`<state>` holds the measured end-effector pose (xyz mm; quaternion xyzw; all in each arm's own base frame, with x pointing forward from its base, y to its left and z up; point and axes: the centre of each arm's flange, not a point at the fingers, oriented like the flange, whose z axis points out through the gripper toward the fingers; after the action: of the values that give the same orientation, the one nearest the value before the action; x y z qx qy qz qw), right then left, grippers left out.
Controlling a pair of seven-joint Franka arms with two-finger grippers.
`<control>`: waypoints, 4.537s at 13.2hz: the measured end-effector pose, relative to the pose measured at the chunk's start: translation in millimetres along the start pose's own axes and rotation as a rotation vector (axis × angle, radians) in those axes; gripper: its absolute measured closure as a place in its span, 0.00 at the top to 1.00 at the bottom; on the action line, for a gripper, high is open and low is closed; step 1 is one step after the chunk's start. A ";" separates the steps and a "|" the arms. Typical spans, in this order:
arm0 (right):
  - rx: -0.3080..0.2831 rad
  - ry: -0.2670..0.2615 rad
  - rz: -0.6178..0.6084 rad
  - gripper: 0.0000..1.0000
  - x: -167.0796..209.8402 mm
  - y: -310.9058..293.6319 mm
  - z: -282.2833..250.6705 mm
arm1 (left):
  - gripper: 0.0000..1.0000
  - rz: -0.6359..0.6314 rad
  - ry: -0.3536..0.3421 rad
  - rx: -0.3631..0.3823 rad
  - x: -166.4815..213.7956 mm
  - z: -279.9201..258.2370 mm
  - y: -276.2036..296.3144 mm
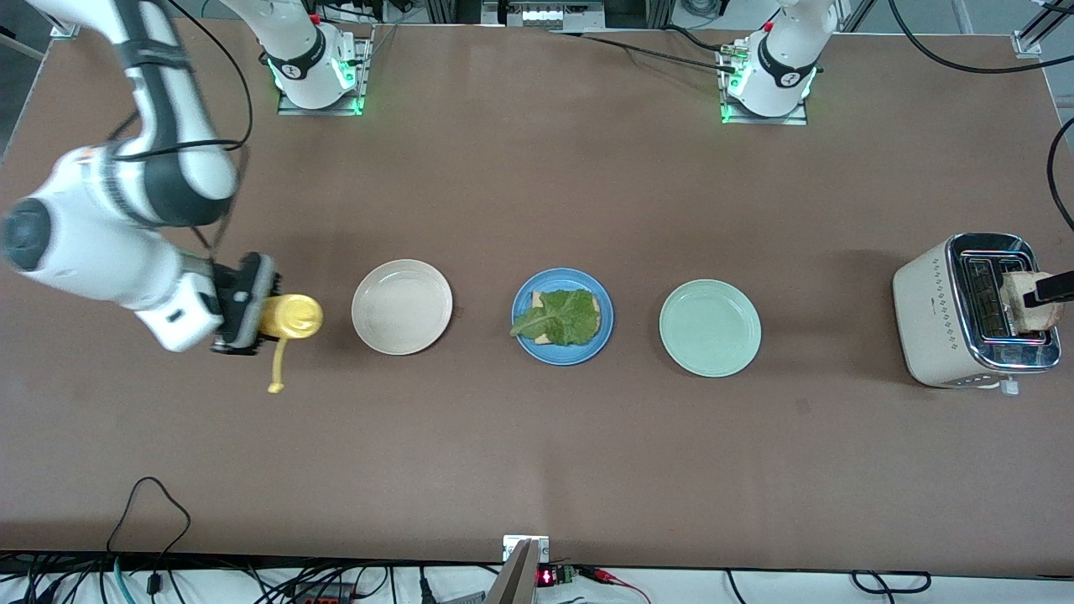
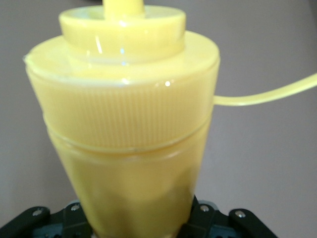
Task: Make sandwich in blue plate with both arms
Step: 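Return the mustard bottle to its spot while the left gripper grasps bread, then carry the second bread slice with the left gripper onto the lettuce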
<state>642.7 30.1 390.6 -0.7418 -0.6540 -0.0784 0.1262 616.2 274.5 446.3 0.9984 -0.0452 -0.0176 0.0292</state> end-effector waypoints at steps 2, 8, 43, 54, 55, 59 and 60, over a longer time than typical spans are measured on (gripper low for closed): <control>0.031 0.111 -0.067 0.61 -71.9 -3.0 -7.5 | 1.00 0.058 0.018 0.008 -4.7 14.6 -26.8; 0.032 0.459 -0.193 0.61 -209.5 -46.4 47.8 | 0.96 0.102 -0.059 -0.056 -21.0 66.4 -54.4; -0.067 0.498 0.039 1.00 -356.1 -50.5 -51.4 | 0.10 -0.077 -0.057 -0.721 60.4 99.5 491.6; -0.035 -0.054 0.675 1.00 -15.2 -61.4 -171.6 | 0.10 -0.124 -0.036 -0.723 35.7 181.6 570.4; -0.056 -0.092 0.775 1.00 7.8 -65.3 -168.0 | 0.10 -0.128 -0.040 -0.723 35.8 185.0 570.1; -0.127 -0.178 1.084 1.00 52.3 -73.4 -153.9 | 0.10 -0.135 -0.045 -0.724 35.6 197.4 572.4; -0.137 -0.186 1.138 1.00 55.2 -73.9 -151.3 | 0.10 -0.136 -0.041 -0.724 35.4 200.9 574.2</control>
<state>584.3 47.1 557.0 -0.9868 -0.1542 0.0253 0.0423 592.7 -311.1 279.1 0.9237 0.0296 -0.0544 0.3782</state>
